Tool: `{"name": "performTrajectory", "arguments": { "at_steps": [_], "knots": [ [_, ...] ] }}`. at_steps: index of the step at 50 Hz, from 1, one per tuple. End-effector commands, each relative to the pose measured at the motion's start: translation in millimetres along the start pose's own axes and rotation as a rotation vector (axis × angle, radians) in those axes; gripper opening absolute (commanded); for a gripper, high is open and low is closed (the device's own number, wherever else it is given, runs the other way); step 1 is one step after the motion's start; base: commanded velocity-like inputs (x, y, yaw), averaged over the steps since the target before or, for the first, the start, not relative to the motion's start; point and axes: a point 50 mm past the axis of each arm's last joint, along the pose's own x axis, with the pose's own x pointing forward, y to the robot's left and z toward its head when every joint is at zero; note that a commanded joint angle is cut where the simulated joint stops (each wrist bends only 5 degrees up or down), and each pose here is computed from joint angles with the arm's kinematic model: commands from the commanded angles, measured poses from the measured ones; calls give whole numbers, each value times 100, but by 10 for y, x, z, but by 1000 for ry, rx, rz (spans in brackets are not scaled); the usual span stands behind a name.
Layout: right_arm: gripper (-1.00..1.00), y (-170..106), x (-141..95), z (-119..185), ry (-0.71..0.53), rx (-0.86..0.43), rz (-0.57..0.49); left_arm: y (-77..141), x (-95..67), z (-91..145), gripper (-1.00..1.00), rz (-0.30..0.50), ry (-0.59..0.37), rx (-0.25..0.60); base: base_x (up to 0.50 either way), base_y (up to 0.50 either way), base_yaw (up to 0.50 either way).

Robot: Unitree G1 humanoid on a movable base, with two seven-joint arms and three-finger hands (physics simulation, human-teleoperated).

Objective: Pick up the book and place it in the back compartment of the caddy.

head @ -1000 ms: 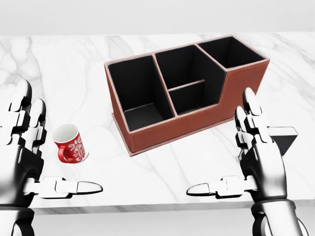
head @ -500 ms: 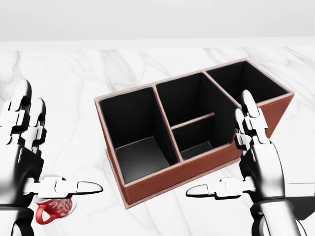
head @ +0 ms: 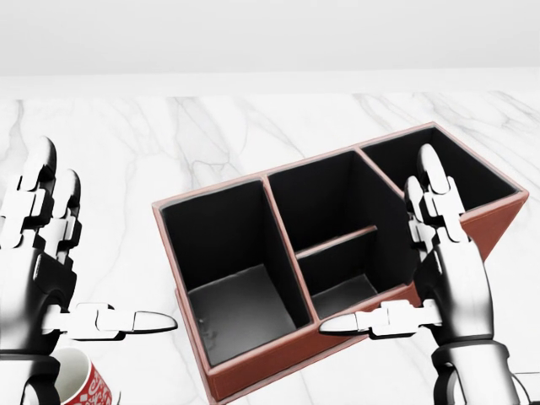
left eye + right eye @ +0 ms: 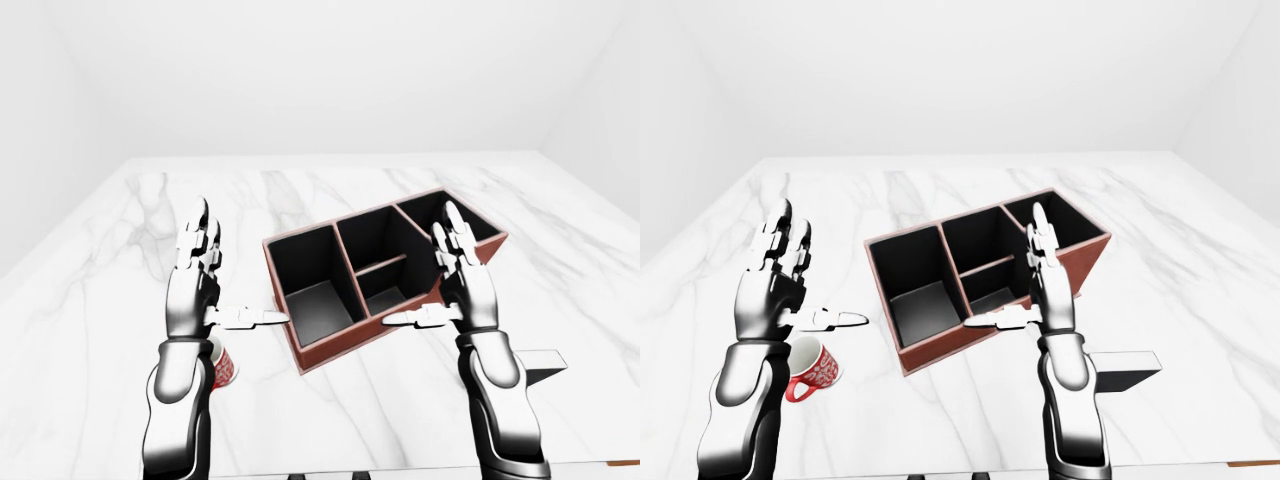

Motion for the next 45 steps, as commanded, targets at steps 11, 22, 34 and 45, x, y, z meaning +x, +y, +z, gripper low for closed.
{"name": "performTrajectory", "arguments": {
  "at_steps": [11,22,34,45],
  "knots": [
    [100,14,-20,97,-37,-30,10,2,-5,34,100,-1,-14,3,0,0,0],
    [100,11,-13,102,-34,-107,16,4,-5,28,100,-1,-11,4,12,0,0],
    [100,-323,-125,631,-171,-504,35,11,-2,55,100,-1,-23,8,0,0,0],
    [100,-323,-132,630,-156,-529,35,11,-3,58,100,-1,-24,9,0,0,0]
  ]
}}
